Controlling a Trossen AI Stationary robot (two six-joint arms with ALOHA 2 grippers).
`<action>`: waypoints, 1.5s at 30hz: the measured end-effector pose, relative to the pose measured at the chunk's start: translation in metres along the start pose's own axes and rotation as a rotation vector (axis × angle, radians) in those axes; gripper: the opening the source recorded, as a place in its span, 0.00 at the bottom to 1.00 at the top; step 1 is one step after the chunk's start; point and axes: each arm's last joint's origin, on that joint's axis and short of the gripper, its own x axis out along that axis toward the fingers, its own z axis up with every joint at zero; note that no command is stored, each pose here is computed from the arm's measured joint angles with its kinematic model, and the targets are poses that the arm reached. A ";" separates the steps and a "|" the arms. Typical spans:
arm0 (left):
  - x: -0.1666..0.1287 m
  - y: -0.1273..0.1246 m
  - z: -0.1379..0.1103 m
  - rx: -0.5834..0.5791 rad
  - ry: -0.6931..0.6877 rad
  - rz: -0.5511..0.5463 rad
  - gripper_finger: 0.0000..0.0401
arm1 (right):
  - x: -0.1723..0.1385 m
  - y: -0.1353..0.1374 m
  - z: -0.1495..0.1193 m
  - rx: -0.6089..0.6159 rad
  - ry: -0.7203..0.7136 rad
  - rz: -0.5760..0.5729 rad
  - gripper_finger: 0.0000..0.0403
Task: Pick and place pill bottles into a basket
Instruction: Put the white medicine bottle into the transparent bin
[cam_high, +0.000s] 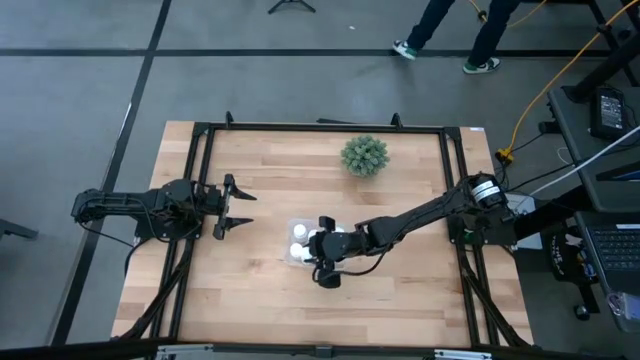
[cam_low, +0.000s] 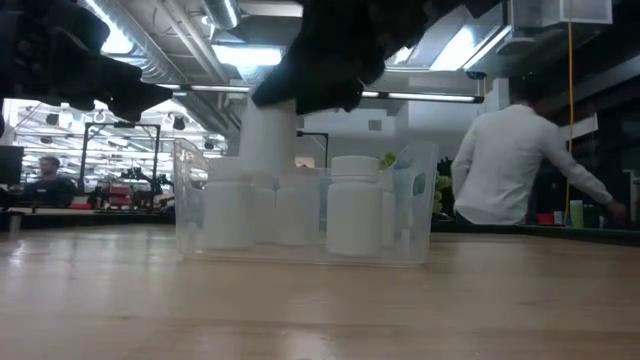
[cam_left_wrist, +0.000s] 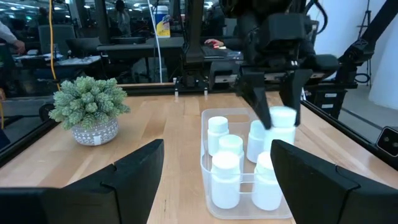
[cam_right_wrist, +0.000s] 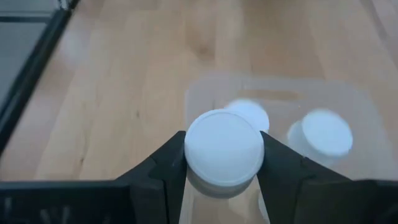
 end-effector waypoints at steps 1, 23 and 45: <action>0.000 0.000 0.000 0.000 0.000 0.000 0.72 | 0.001 0.000 -0.002 0.006 0.016 -0.003 0.38; 0.000 0.000 0.000 0.000 -0.001 0.000 0.72 | 0.018 0.002 -0.022 -0.010 0.112 -0.009 0.38; 0.000 0.000 0.000 0.000 -0.001 0.000 0.72 | 0.029 0.004 -0.028 0.027 0.107 0.035 0.47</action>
